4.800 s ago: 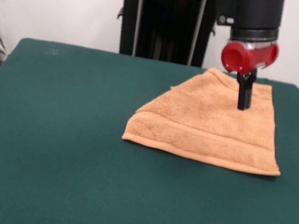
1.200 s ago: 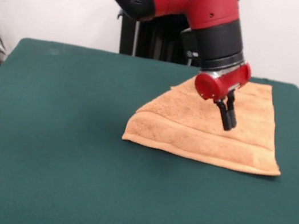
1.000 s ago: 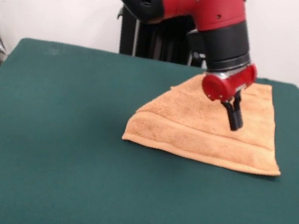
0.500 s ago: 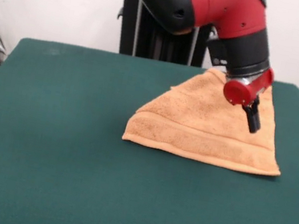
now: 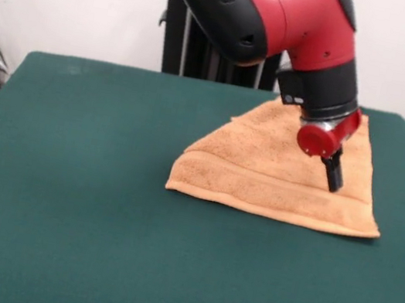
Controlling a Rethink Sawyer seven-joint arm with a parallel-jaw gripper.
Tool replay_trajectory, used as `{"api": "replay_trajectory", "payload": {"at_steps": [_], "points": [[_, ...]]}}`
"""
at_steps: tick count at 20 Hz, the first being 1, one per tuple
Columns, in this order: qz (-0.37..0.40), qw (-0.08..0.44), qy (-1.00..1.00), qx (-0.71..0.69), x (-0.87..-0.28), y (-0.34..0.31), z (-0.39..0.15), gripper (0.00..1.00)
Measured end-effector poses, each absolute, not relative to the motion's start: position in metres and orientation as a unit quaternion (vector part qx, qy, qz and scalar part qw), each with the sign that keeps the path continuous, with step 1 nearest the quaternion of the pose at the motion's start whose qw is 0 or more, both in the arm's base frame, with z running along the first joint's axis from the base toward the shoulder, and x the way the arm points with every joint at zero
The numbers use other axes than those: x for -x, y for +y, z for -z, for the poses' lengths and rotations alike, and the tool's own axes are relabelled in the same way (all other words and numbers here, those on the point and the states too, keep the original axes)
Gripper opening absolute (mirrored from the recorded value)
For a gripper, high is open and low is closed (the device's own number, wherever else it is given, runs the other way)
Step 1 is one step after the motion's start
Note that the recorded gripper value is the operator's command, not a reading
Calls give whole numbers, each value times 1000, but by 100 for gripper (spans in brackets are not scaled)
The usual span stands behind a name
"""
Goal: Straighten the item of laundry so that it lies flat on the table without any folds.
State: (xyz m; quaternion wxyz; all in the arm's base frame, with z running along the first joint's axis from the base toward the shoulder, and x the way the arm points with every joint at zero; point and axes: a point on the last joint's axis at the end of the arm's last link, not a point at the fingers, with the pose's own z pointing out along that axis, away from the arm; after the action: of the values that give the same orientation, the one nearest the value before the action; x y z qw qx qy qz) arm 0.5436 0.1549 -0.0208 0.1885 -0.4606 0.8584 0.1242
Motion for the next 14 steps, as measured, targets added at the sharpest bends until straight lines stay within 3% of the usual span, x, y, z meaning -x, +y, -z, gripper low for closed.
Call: {"api": "replay_trajectory", "payload": {"at_steps": [14], "points": [[-94,169,863,467,-542,134,21,0]]}}
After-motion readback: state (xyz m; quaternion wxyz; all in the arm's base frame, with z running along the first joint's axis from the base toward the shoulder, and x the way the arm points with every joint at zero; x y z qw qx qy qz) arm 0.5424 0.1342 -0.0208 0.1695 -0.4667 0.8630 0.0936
